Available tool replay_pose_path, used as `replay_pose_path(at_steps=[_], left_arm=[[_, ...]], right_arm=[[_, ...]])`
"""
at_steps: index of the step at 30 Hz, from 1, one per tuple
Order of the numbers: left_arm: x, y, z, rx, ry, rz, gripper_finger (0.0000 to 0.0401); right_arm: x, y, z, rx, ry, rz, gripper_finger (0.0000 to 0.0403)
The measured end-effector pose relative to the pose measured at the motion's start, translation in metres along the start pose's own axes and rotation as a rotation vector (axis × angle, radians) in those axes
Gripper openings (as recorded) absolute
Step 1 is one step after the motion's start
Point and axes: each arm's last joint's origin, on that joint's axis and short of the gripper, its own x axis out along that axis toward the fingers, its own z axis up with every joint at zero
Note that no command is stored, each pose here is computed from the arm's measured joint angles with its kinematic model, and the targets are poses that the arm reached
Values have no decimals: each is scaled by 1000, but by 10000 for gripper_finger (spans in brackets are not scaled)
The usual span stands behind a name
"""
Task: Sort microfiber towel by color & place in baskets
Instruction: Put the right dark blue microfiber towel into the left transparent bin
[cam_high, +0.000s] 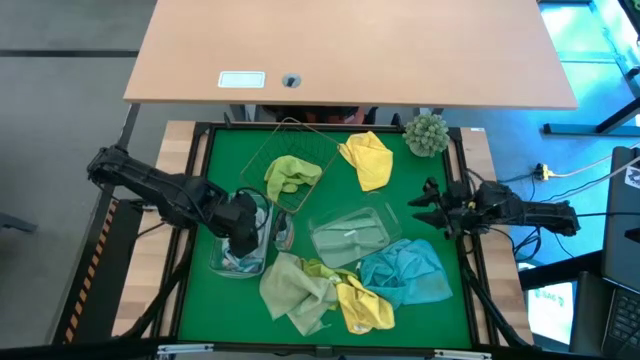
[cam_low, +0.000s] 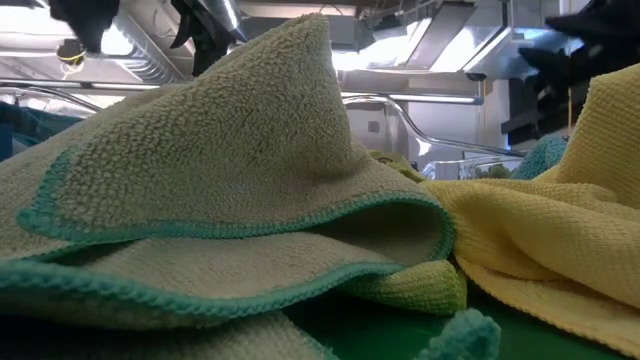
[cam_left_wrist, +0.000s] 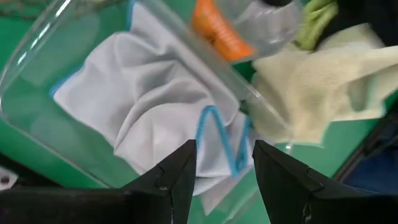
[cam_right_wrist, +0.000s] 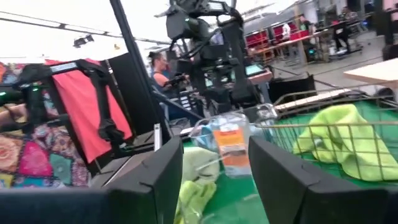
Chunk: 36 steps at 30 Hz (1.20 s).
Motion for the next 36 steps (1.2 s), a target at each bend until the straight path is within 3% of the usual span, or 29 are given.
replay_pose_path(at_steps=[5, 15, 27, 36], left_arm=[[-14, -4, 4, 30, -53, -32, 154], [-19, -5, 7, 56, -105, -21, 154], [-19, -5, 7, 53, -106, -20, 154], [-19, -4, 8, 51, -127, -7, 153]], right_arm=[[-4, 9, 21, 8, 45, 7, 184], [-4, 15, 36, 152, 434, -93, 184], [20, 12, 18, 367, 754, 26, 184], [16, 3, 0, 405, 956, -167, 184]])
